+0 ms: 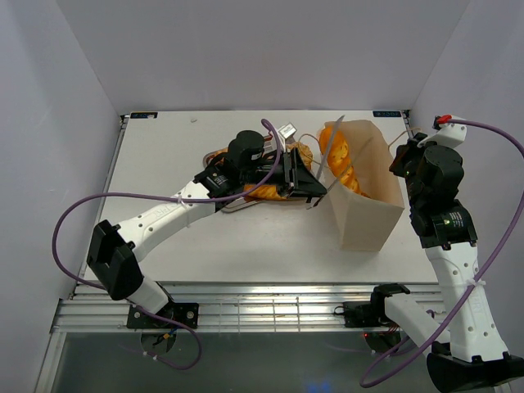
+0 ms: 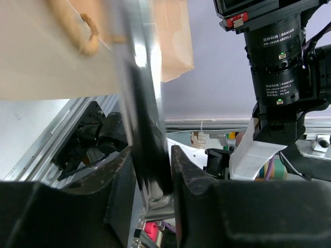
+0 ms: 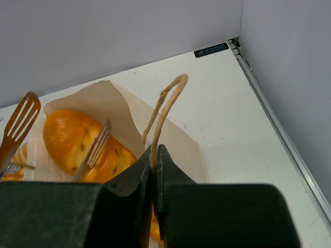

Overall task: Place the fake bread into the paper bag
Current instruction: Pick up the clamp from the paper bag.

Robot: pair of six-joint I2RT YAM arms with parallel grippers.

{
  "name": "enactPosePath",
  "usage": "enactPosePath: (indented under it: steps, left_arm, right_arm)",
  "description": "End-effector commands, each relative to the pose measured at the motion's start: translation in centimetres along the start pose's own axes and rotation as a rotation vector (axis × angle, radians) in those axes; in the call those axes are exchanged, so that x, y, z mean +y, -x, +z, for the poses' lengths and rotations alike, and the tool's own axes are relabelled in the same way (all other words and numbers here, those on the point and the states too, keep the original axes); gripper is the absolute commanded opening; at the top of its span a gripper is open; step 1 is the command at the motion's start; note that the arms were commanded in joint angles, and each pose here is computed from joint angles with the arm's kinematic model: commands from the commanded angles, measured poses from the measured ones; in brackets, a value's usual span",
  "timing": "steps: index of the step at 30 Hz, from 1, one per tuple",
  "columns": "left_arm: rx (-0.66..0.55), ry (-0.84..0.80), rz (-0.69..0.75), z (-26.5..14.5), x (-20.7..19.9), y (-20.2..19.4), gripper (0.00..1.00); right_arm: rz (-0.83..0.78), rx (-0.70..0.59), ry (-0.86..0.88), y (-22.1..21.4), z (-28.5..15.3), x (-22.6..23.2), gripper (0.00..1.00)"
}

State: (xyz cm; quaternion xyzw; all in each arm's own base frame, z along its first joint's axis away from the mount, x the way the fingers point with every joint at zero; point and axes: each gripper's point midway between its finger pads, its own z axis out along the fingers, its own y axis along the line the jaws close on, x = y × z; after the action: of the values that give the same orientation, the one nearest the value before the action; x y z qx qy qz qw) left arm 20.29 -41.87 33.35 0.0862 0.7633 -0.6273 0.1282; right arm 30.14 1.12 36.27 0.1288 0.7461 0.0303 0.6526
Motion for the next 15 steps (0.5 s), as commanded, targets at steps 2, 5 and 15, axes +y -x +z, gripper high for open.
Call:
enactPosePath:
  steps: [2,5,15]
  left_arm:
    - [0.001,-0.089,0.075,-1.2,-3.5,-0.2,0.30]
    - [0.002,-0.093,0.087,-1.5,-4.0,-0.3,0.18]
    - [-0.083,-0.035,0.155,-3.7,-4.9,0.2,0.00]
  right_arm:
    - [0.031,-0.085,0.016,2.6,-0.7,0.4,0.08]
    - [0.035,-0.082,0.017,2.4,-0.6,0.4,0.08]
    - [0.028,-0.096,0.004,3.0,-1.1,0.1,0.08]
